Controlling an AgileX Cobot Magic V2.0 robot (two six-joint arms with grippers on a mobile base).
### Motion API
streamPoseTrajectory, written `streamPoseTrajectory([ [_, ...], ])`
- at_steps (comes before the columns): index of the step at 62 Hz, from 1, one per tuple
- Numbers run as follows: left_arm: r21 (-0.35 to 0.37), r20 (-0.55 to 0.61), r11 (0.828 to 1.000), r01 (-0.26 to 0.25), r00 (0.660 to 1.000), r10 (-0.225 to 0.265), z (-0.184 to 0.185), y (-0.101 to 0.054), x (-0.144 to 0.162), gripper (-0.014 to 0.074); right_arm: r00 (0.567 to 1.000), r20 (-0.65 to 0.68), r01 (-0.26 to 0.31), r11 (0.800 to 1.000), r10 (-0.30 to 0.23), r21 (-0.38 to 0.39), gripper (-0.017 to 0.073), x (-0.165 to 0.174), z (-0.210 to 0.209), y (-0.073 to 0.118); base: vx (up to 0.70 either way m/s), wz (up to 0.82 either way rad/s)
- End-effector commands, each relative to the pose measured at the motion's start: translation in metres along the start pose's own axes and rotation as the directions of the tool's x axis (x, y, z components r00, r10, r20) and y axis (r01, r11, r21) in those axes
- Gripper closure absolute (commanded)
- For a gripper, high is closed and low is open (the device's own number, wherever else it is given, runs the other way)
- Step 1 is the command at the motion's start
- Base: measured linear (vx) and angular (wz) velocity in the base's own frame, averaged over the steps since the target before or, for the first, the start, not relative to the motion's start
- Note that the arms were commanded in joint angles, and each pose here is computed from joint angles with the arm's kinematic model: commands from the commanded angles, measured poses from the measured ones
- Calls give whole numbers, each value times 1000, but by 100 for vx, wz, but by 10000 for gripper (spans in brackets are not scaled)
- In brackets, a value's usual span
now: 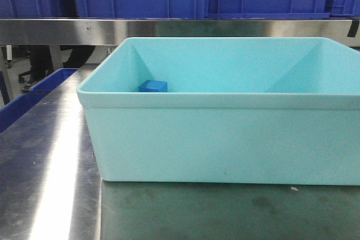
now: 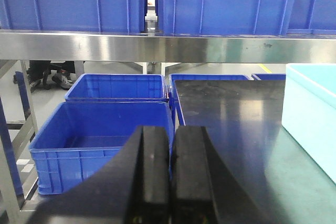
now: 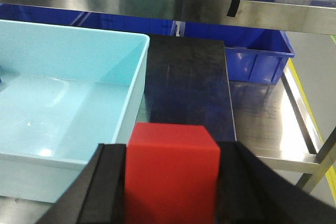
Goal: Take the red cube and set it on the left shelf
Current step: 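Drive the base away from the table holding the red cube in the right gripper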
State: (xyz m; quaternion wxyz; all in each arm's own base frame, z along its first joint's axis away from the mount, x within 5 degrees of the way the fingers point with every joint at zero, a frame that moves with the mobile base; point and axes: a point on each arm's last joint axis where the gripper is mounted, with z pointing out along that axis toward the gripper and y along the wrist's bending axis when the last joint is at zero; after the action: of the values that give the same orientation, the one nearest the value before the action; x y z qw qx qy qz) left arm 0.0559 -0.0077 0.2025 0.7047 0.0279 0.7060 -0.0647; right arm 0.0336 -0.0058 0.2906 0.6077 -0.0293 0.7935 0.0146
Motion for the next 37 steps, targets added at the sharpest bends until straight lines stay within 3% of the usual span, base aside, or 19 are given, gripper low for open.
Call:
streamPoseTrajectory([
  [1,2,81,1000,9,997,-9,0,0,-1,492,996,87,21,1000,-22,7,380,-13,-3,0,0,0],
  [19,2,81,1000,9,997,-9,0,0,-1,492,996,87,21,1000,-22,7,380,-13,-3,0,-1,6],
  [37,2,81,1000,9,997,-9,0,0,-1,493,996,87,21,1000,-22,7,380,-13,-3,0,-3,31],
])
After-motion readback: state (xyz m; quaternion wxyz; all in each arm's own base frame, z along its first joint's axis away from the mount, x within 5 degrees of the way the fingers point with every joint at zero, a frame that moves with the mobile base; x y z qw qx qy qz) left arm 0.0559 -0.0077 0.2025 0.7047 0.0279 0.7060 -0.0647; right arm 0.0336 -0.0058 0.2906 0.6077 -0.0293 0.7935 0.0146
